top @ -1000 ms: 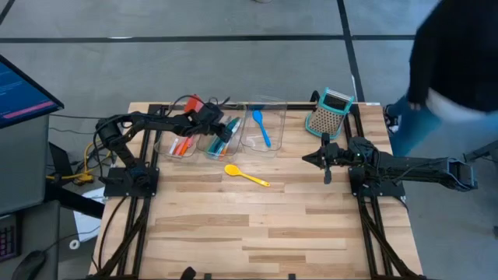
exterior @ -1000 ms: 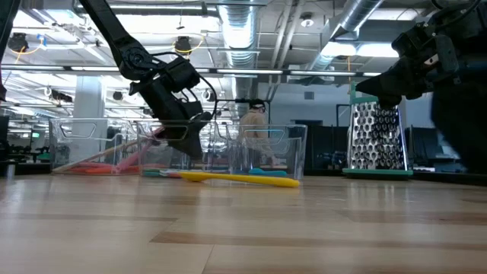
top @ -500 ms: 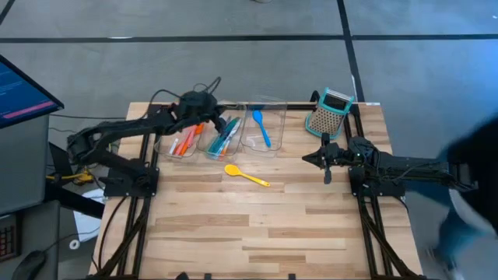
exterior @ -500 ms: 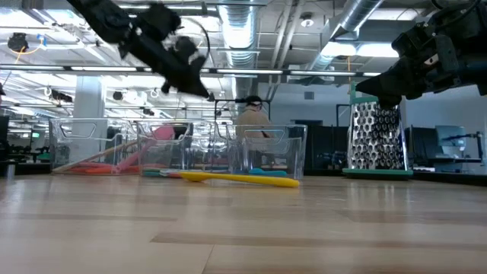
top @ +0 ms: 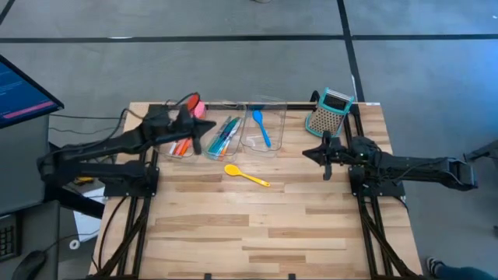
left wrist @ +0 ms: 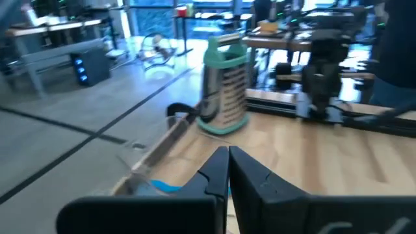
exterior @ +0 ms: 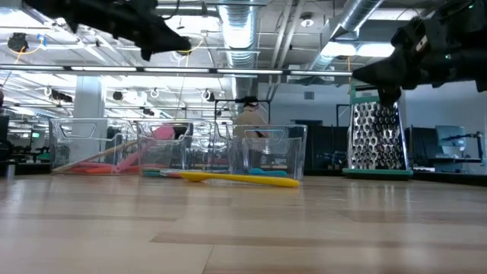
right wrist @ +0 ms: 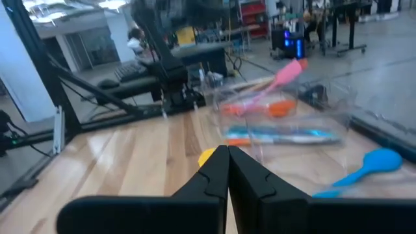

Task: Pick & Place Kitchen Items
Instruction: Put the yellow serving spoon into the right transparent bin

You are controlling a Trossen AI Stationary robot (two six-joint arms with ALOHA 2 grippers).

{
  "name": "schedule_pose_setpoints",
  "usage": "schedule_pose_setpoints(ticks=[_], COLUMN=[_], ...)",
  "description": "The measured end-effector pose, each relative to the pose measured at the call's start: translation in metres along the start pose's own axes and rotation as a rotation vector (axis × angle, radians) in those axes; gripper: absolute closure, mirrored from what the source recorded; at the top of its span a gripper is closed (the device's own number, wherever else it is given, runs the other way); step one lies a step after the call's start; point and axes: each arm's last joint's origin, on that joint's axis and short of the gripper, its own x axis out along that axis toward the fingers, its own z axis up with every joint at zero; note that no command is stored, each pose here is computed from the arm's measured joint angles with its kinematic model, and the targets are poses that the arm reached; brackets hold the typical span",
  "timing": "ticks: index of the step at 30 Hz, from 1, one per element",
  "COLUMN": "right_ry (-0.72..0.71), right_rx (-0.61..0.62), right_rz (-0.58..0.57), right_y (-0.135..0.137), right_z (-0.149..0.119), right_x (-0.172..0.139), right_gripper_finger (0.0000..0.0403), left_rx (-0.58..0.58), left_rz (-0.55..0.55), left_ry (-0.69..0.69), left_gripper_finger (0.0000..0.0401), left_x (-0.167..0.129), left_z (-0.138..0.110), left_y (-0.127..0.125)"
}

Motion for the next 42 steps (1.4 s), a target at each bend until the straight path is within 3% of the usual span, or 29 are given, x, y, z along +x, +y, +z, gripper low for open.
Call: schedule_pose_setpoints(ticks=[9, 17, 31, 42], right_ry=[-0.082, -0.034, 0.187, 0.495], right_rx=[-0.006, -0.006, -0.038, -0.005], right_rz=[-0.049, -0.146, -0.144, -0.208], right_y=[0.010, 0.020, 0.041, 0.080], right_z=[0.027, 0.045, 0.051, 0.051], right_x=[0.006, 0.033, 0.133, 0.187], right_gripper_finger=[0.0402, 0.0402, 0.0403, 0.0403], left_rx=[0.015, 0.020, 0.023, -0.003], left_rz=[-0.125, -0.180, -0.188, -0.257], left_ry=[-0.069, -0.107, -0.055, -0.082], left_gripper_finger=[0.0400, 0.0400, 0.0400, 0.0400], left_x=[-0.035, -0.049, -0.055, -0.064], left_z=[-0.021, -0.029, -0.040, -0.037], left_y=[-0.021, -0.028, -0.027, -0.028])
